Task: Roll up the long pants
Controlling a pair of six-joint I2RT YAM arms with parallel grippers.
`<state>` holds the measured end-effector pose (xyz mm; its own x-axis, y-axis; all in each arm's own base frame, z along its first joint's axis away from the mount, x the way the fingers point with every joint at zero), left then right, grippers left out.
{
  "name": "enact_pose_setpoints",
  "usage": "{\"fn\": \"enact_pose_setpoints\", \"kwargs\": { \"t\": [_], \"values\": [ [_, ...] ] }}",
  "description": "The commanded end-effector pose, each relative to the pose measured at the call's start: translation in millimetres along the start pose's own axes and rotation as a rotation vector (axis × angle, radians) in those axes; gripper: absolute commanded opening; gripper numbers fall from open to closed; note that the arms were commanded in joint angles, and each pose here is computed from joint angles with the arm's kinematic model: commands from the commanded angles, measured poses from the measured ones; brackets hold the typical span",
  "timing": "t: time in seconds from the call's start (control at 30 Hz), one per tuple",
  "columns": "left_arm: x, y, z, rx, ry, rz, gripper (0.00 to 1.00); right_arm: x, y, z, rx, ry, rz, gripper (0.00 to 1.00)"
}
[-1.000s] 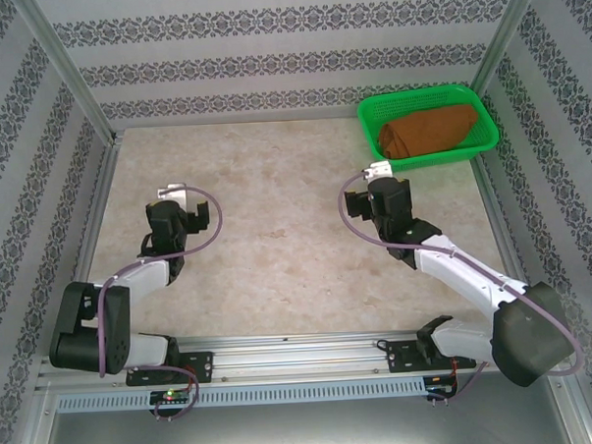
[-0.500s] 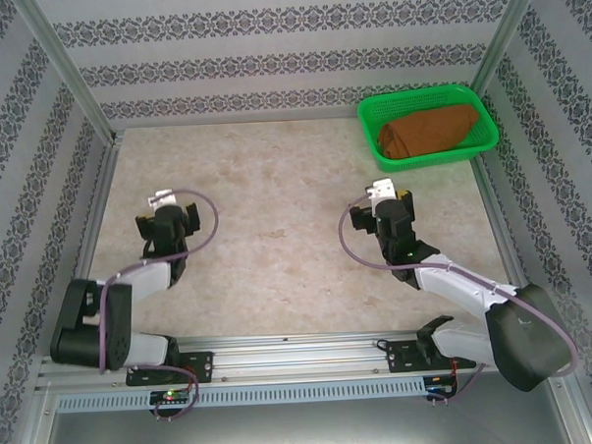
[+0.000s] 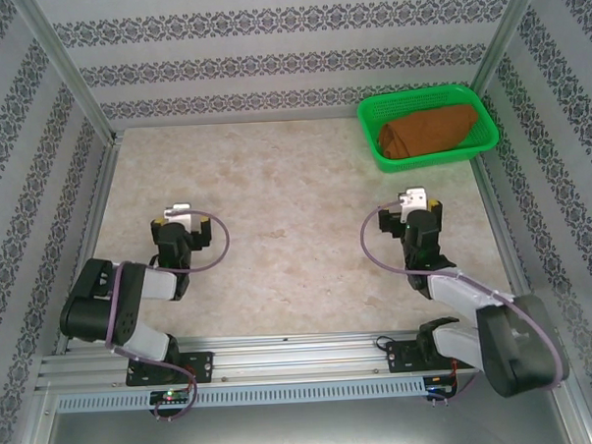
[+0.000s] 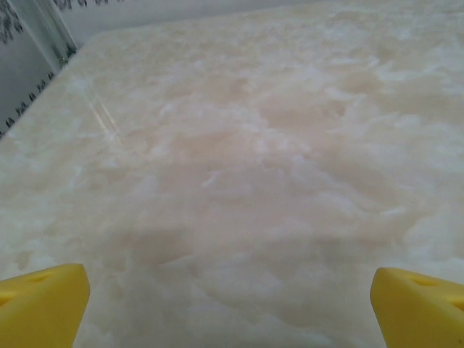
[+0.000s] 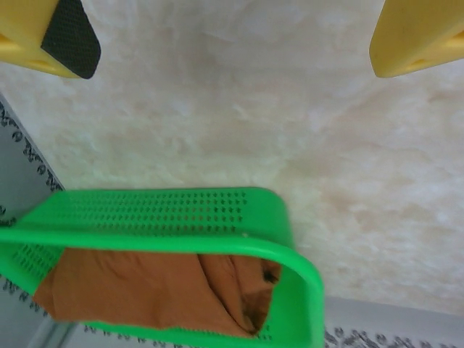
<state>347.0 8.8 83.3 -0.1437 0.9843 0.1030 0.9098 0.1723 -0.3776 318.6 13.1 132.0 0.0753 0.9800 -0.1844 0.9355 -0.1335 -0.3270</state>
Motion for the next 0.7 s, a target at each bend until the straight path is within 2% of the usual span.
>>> {"fn": "enact_pose_setpoints", "kwargs": {
  "t": [0.0, 0.07, 0.17, 0.23, 0.27, 0.33, 0.4, 0.43, 0.67],
  "values": [
    [-15, 11, -20, -0.011, -0.022, 0.157, 1.0, 4, 12, -17, -0.132, 0.044, -0.052, 0.98],
    [-13, 10, -18, -0.035, -0.029, 0.144, 1.0, 10, 28, -7, -0.093, 0.032, -0.074, 0.98],
    [-16, 3, -18, -0.066, -0.016, 0.159, 1.0, -1, 40, 3, -0.142, 0.127, -0.107, 0.98],
    [-16, 7, -19, -0.049, -0.017, 0.152, 1.0, 7, 41, -1, -0.109, 0.104, -0.18, 0.98],
    [-14, 9, -20, -0.033, -0.022, 0.137, 1.0, 11, 43, 5, -0.049, 0.087, -0.21, 0.98],
    [-10, 14, -20, -0.012, -0.04, 0.117, 1.0, 10, 47, 3, -0.075, 0.104, -0.207, 0.98],
    [-9, 15, -20, -0.006, -0.046, 0.117, 1.0, 11, 45, 9, -0.04, 0.1, -0.216, 0.98],
    [-8, 16, -19, 0.005, -0.054, 0.123, 1.0, 10, 49, -1, -0.047, 0.1, -0.213, 0.98],
    [-7, 17, -20, 0.007, -0.065, 0.137, 1.0, 6, 51, -2, -0.05, 0.112, -0.189, 0.98]
  ]
}}
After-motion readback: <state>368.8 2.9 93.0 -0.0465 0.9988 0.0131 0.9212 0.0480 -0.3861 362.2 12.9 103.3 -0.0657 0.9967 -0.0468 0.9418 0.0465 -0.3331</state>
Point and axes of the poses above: each hand's point on the last joint's axis, 136 mm out from that joint toward the fingers, its own y axis out along the fingers, its own x axis along the line the jaws close on, z = x × y, the point moved 3 cm from there along -y, back along the fingers, and after that the axes turned 2 degrees about -y, right-handed, at the moved point
